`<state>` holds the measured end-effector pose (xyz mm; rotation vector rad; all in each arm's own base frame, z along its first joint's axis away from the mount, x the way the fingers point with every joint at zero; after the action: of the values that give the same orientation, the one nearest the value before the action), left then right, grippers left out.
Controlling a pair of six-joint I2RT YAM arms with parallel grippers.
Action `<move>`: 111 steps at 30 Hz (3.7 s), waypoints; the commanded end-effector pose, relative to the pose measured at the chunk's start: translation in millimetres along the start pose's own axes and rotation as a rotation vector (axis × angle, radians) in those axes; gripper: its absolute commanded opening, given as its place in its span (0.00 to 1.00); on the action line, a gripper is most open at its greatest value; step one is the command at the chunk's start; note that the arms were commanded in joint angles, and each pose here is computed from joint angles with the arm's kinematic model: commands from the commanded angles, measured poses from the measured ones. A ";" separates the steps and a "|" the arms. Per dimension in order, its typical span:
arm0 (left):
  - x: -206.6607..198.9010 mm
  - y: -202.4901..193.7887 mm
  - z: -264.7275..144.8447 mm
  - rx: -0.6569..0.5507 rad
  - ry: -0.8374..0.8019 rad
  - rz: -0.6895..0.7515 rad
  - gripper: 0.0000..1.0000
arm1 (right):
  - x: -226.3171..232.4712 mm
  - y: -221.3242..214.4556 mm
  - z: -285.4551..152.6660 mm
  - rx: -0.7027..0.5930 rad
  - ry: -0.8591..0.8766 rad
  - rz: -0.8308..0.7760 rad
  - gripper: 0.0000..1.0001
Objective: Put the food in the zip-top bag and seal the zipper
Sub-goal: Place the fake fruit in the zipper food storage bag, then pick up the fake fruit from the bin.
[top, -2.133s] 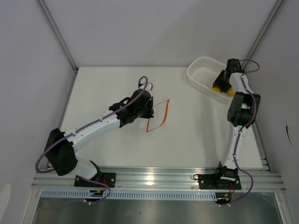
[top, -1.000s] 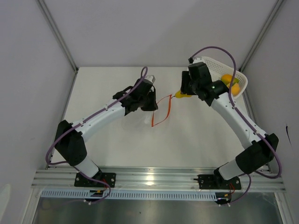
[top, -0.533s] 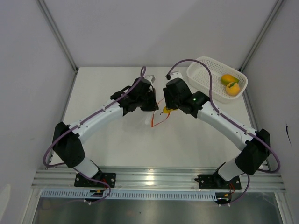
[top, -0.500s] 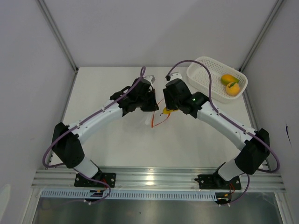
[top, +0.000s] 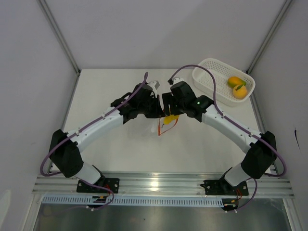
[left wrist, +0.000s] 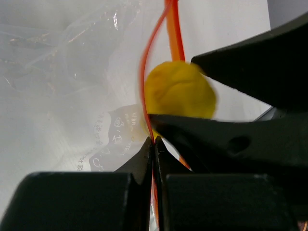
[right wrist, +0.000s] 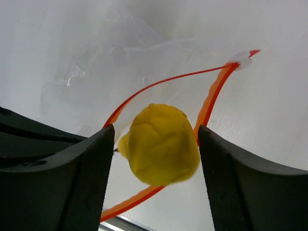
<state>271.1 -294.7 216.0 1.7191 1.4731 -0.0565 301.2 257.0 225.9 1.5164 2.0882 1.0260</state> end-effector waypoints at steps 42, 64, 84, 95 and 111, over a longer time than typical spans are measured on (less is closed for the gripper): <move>-14.0 -8.2 -25.8 -0.133 -0.212 0.044 0.00 | -396.1 86.1 3.8 -0.226 -0.715 0.593 0.99; 3.7 -12.9 -6.8 -0.102 -0.193 0.020 0.01 | -455.6 23.3 85.8 0.015 -0.949 0.614 1.00; 5.2 -10.8 1.4 -0.081 -0.200 0.004 0.01 | -477.4 24.4 97.4 -0.037 -1.040 0.592 0.99; 6.8 -11.2 7.7 -0.064 -0.197 -0.005 0.01 | -484.1 17.6 103.1 -0.047 -1.078 0.584 0.95; 5.2 -12.1 1.5 -0.072 -0.199 -0.009 0.00 | -482.0 17.6 95.7 -0.067 -1.050 0.621 0.24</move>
<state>259.6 -290.8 186.2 1.6447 1.3643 -0.1754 551.8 -148.2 101.7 2.0678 0.9280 0.2511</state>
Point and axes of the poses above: each gripper's point midway between its finger pads, its own z axis out along the fingers, its own x axis along the line the jaws close on, y = z × x, the point moved 3 cm from there along -z, back along the fingers, and after that the axes turned 1 degree about -z, right-handed, at the moved point
